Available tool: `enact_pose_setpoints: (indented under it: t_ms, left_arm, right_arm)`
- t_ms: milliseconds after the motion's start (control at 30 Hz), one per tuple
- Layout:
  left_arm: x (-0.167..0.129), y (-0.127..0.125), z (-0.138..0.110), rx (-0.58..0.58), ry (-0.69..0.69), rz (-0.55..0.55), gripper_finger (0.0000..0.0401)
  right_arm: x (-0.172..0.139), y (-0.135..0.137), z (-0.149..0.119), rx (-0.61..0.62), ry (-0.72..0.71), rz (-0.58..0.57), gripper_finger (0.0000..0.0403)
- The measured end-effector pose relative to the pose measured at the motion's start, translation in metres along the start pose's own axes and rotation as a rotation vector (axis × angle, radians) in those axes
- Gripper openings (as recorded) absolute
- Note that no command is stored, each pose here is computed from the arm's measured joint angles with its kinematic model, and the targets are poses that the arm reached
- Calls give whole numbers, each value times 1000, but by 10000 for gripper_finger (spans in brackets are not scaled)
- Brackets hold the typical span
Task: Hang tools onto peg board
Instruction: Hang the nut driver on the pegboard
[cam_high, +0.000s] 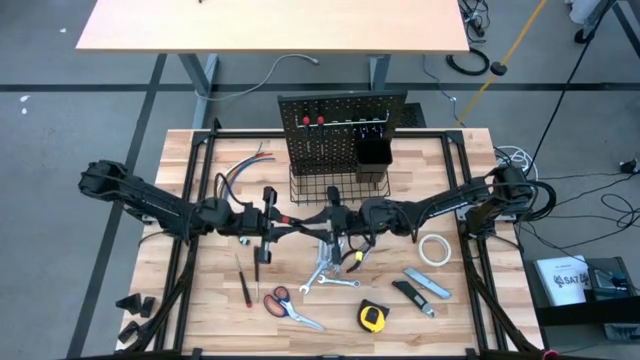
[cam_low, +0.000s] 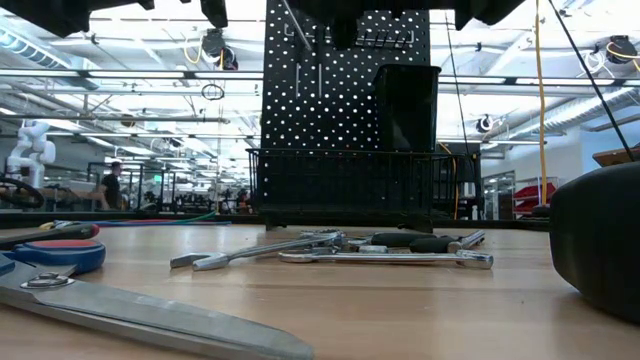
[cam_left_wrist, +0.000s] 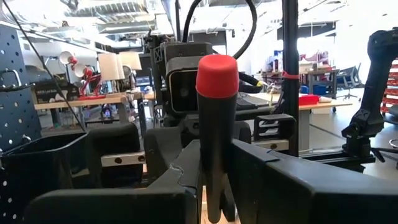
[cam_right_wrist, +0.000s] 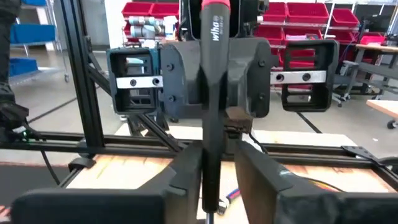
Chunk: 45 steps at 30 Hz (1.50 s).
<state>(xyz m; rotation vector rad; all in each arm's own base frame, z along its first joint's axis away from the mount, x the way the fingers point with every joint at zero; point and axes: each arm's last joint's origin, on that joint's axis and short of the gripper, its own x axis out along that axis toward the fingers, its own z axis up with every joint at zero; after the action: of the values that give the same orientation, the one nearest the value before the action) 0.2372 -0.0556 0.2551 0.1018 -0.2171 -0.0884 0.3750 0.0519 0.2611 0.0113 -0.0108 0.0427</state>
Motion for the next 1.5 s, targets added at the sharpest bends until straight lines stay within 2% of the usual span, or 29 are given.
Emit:
enact_pose_setpoints:
  t_ms: [233,367,467,833,1000,1367,1433,1500]
  left_arm:
    - [0,7,-11,-33,103,44,49]
    - [3,17,-14,-95,166,92,49]
    - [6,19,-15,-120,212,87,49]
    - [8,20,-19,-116,287,78,49]
    - [7,20,-20,-115,294,77,49]
    - [7,21,-21,-111,306,81,49]
    - [7,21,-21,-109,310,88,50]
    - [7,22,-21,-111,310,106,74]
  right_arm:
    - [0,-9,-7,10,74,-25,122]
    - [0,-12,-12,19,124,-37,123]
    - [0,-16,-16,25,165,-47,124]
    - [-1,-19,-18,34,190,-56,124]
    - [-1,-19,-18,33,191,-57,104]
    - [-1,-19,-18,13,194,-55,19]
    - [-1,-19,-19,10,196,-56,16]
    - [-1,-19,-19,15,195,-58,16]
